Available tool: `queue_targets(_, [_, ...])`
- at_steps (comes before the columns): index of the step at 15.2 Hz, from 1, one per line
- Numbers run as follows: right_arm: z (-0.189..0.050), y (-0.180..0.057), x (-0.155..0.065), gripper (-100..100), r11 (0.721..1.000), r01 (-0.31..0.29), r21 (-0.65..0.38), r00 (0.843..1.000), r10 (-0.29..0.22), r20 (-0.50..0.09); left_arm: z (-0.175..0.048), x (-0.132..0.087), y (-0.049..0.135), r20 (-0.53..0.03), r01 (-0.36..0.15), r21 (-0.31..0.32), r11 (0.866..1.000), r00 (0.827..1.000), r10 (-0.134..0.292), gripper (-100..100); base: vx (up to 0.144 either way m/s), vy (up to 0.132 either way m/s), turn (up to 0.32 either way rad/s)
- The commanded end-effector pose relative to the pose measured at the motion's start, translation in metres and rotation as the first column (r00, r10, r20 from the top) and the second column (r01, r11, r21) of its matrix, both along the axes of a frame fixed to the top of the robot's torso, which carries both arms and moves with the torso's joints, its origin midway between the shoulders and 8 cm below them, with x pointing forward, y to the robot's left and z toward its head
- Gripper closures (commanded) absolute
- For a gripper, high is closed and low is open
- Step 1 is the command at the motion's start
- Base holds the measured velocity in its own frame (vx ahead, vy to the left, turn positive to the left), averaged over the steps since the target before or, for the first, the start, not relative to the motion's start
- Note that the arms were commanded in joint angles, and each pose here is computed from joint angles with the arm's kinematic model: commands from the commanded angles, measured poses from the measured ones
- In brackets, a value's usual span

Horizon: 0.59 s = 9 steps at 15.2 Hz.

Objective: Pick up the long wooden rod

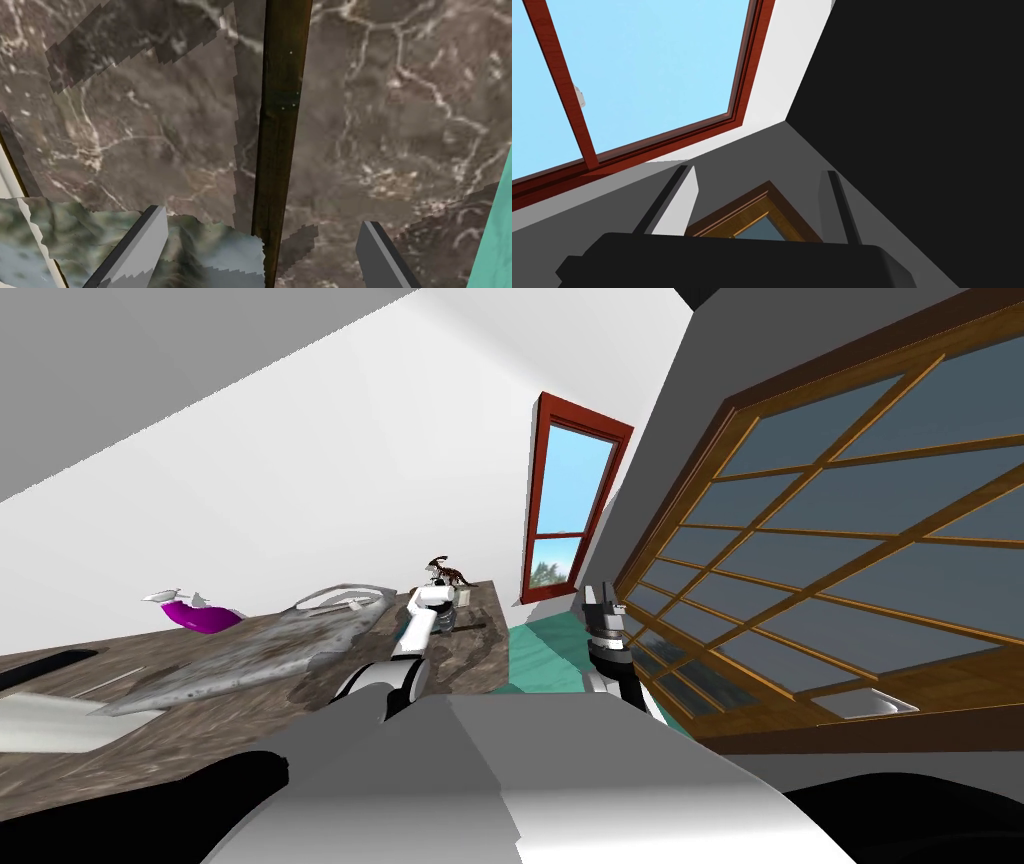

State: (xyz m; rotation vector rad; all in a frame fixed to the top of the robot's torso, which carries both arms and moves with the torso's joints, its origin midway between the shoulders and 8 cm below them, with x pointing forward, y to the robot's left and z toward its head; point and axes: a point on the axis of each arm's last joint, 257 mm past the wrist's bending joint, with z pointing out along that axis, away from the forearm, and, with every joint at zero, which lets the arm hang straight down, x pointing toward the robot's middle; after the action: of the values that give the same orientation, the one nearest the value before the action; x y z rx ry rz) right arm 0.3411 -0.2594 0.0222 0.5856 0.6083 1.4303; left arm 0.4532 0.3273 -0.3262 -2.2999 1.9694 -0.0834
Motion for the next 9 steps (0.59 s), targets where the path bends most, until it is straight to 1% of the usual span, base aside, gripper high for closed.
queue_targets(1, [0.0,0.0,0.0,0,1.0,0.0,0.0,1.0,0.0,0.0,0.0,-0.008,-0.006,-0.049,0.003,-0.015,1.0,0.999,-0.004,-100,0.024,0.004,-0.069])
queue_targets(3, [0.0,0.0,0.0,0,1.0,0.0,0.0,1.0,0.0,0.0,0.0,-0.012,-0.009,-0.072,0.005,-0.022,1.0,0.997,-0.006,-100,0.022,0.003,-0.049])
queue_targets(4, [0.0,0.0,0.0,0,1.0,0.0,0.0,1.0,0.0,0.0,0.0,-0.009,-0.006,-0.055,0.004,-0.017,1.0,0.998,-0.005,-100,0.011,0.001,-0.011])
queue_targets(5, [0.0,0.0,0.0,0,1.0,0.0,0.0,1.0,0.0,0.0,-0.009,-0.011,-0.007,-0.059,0.004,-0.019,1.0,0.998,-0.005,-100,0.007,0.004,-0.001])
queue_targets(9, [0.0,0.0,0.0,0,1.0,0.0,0.0,1.0,0.0,0.0,-0.024,-0.011,-0.008,-0.058,0.004,-0.019,1.0,0.998,-0.005,-100,0.004,0.006,-0.002])
